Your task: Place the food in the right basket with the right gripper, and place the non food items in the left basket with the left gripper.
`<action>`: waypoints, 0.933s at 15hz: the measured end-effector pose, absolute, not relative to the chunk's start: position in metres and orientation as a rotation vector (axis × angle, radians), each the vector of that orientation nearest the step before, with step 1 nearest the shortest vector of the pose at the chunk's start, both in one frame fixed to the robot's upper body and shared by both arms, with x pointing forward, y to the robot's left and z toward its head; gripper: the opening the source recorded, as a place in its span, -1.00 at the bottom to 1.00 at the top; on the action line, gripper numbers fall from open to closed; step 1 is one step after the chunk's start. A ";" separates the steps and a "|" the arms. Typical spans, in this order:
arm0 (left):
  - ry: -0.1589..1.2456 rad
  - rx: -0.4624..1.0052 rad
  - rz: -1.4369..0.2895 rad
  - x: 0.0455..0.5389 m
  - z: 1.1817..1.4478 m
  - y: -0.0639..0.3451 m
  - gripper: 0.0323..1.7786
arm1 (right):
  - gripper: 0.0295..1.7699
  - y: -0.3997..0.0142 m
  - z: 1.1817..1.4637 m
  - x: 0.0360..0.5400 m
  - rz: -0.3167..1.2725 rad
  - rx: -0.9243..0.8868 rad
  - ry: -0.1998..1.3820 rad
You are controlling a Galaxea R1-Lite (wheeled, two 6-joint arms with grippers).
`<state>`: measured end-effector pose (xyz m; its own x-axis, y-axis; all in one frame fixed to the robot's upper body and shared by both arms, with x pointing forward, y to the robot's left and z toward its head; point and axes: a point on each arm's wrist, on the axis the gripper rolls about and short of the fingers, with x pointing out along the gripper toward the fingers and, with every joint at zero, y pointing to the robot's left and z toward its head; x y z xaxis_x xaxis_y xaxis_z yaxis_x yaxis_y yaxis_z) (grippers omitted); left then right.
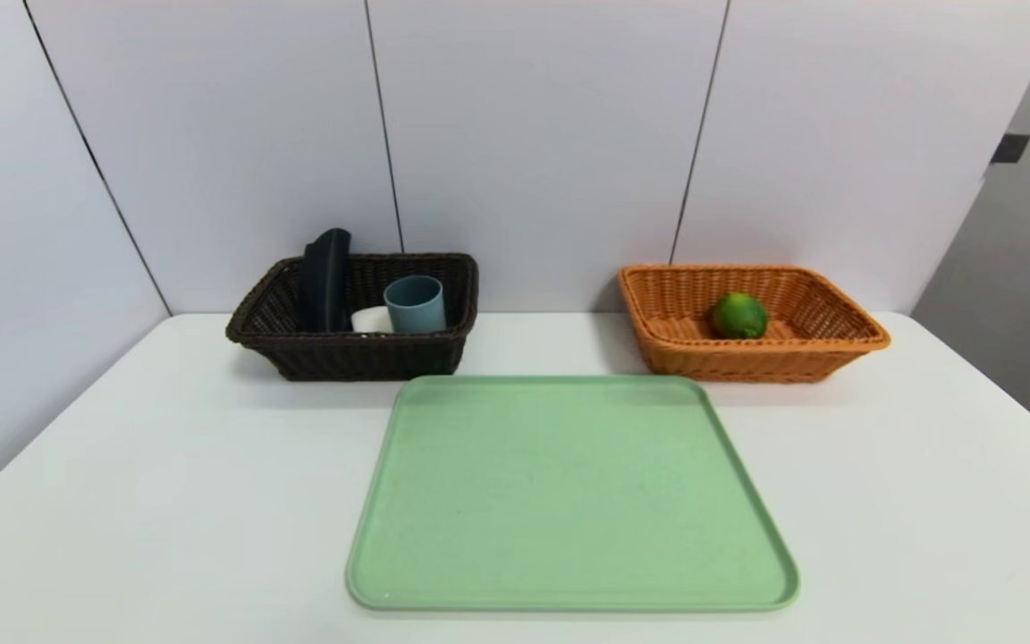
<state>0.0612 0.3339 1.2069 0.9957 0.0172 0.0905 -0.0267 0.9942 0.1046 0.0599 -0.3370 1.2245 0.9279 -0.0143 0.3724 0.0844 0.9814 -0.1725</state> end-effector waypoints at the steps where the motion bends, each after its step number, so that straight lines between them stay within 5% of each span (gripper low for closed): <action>1: -0.150 0.126 0.025 0.064 1.206 0.334 0.90 | 0.92 -0.337 1.221 0.061 -0.044 -0.192 -0.366; 3: -0.193 0.145 0.021 0.066 1.204 0.334 0.90 | 0.92 -0.337 1.207 0.066 -0.034 -0.197 -0.239; 6: -0.034 0.129 -0.025 0.069 1.186 0.333 0.90 | 0.92 -0.336 1.186 0.069 0.032 -0.183 -0.033; 14: -0.004 0.032 -0.024 0.069 1.183 0.333 0.90 | 0.92 -0.337 1.182 0.069 0.006 -0.012 0.001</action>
<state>0.0690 0.3330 1.1826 0.9997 -0.0238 0.0034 0.0237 0.9992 0.0322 0.0690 -0.3365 1.1823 1.0000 0.0060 -0.0006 -0.0060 0.9999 -0.0123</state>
